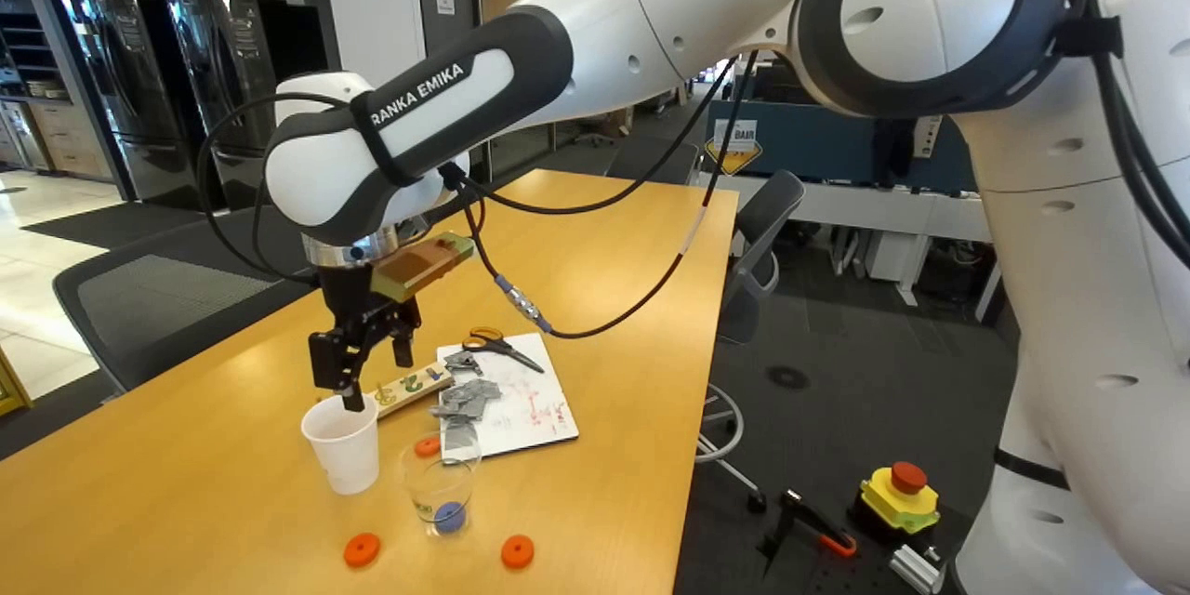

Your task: Put the blue disc in the clear cup and the orange discs in the white cup

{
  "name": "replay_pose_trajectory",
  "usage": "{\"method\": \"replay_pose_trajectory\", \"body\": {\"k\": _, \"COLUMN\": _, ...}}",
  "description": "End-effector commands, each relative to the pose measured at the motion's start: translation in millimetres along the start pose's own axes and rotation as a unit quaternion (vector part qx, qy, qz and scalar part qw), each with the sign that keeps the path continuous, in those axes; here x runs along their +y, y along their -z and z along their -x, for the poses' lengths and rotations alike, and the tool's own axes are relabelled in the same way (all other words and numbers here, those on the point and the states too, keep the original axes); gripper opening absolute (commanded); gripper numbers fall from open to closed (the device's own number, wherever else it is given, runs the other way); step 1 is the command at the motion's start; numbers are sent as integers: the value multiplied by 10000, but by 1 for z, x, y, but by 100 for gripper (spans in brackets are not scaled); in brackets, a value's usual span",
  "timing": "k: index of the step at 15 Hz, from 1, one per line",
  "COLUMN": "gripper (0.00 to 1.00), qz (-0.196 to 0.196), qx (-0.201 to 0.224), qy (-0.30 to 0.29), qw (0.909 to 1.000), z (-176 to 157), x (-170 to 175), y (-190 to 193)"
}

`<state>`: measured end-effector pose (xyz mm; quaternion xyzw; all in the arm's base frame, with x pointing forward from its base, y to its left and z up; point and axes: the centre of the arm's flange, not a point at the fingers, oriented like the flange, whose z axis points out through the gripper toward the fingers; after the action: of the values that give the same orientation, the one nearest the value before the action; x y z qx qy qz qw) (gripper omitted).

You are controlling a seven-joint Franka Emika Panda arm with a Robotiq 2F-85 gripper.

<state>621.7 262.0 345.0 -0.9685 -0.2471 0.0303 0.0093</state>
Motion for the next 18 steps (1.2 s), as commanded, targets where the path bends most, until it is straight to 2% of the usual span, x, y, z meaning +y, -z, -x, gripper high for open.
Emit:
{"method": "replay_pose_trajectory", "body": {"k": 1, "gripper": 100, "qz": 2, "qx": -58, "qy": 1007, "qw": 9949, "z": 26, "x": 10, "y": 10}}
{"method": "replay_pose_trajectory", "body": {"k": 6, "gripper": 100, "qz": 1, "qx": -173, "qy": 2296, "qw": 9731, "z": 27, "x": 25, "y": -13}}
{"method": "replay_pose_trajectory", "body": {"k": 9, "gripper": 100, "qz": -39, "qx": -275, "qy": 2654, "qw": 9637, "z": 22, "x": 32, "y": -27}}
{"method": "replay_pose_trajectory", "body": {"k": 14, "gripper": 100, "qz": -153, "qx": -291, "qy": 2758, "qw": 9606, "z": 16, "x": 43, "y": -56}}
{"method": "replay_pose_trajectory", "body": {"k": 18, "gripper": 100, "qz": -145, "qx": -94, "qy": 2785, "qw": 9603, "z": 10, "x": 48, "y": -76}}
